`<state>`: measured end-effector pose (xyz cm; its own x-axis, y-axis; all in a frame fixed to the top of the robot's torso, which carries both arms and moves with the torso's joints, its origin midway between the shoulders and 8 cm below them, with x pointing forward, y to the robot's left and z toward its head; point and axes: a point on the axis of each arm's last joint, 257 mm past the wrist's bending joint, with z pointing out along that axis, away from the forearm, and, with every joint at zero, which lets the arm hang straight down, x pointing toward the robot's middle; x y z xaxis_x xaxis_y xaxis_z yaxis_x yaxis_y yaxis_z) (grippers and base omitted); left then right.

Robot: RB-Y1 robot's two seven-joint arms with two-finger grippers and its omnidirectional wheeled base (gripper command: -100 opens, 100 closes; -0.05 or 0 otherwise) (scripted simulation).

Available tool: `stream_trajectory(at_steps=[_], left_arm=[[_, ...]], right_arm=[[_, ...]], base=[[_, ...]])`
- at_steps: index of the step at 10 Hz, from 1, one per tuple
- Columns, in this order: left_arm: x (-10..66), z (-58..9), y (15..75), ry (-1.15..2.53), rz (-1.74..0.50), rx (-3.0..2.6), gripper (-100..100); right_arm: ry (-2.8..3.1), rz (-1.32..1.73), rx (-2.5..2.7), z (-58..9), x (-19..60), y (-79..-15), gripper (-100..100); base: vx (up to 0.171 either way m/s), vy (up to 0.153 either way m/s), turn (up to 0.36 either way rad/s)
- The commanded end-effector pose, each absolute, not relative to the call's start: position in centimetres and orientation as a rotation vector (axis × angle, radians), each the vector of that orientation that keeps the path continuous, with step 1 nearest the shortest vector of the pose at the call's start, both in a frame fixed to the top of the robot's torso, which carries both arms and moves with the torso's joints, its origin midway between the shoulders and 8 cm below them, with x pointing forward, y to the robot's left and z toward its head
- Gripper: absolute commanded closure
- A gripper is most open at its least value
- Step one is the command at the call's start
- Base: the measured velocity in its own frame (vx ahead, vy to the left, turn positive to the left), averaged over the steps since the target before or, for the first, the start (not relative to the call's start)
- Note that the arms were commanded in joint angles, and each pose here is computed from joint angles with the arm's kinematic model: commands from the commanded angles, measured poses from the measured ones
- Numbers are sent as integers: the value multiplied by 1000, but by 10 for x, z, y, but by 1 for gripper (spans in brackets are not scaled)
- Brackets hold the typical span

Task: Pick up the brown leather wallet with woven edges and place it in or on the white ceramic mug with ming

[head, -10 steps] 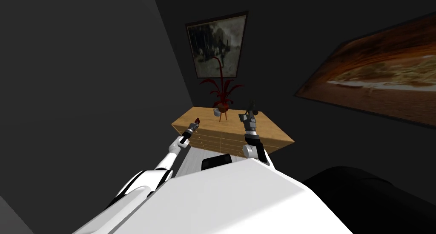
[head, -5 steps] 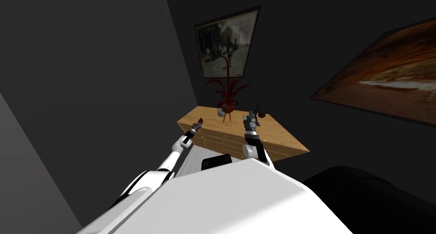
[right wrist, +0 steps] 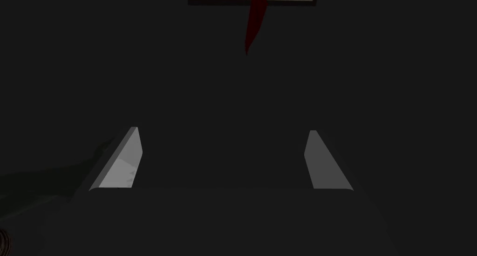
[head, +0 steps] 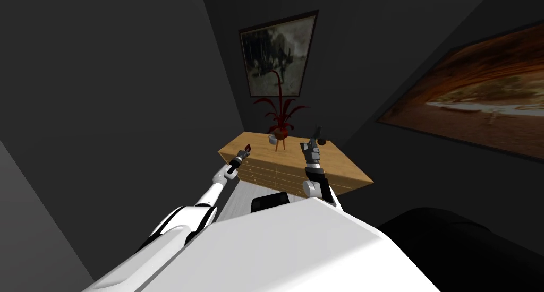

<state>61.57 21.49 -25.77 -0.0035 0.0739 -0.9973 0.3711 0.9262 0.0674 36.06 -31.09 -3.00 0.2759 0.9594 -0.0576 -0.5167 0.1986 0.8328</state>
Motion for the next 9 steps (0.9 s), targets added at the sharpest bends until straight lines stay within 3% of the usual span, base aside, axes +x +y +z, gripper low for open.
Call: stream_trajectory(at_steps=[1, 9], left_arm=[[629, -246, 228, 1567, -188, 373, 100], [680, -186, 277, 1558, 12, 366, 100]], right_arm=[[676, 1150, 805, -30, 361, -311, 0], [676, 1150, 805, -30, 361, -311, 0]], base=[[-68, -46, -32], [-57, -56, -58]])
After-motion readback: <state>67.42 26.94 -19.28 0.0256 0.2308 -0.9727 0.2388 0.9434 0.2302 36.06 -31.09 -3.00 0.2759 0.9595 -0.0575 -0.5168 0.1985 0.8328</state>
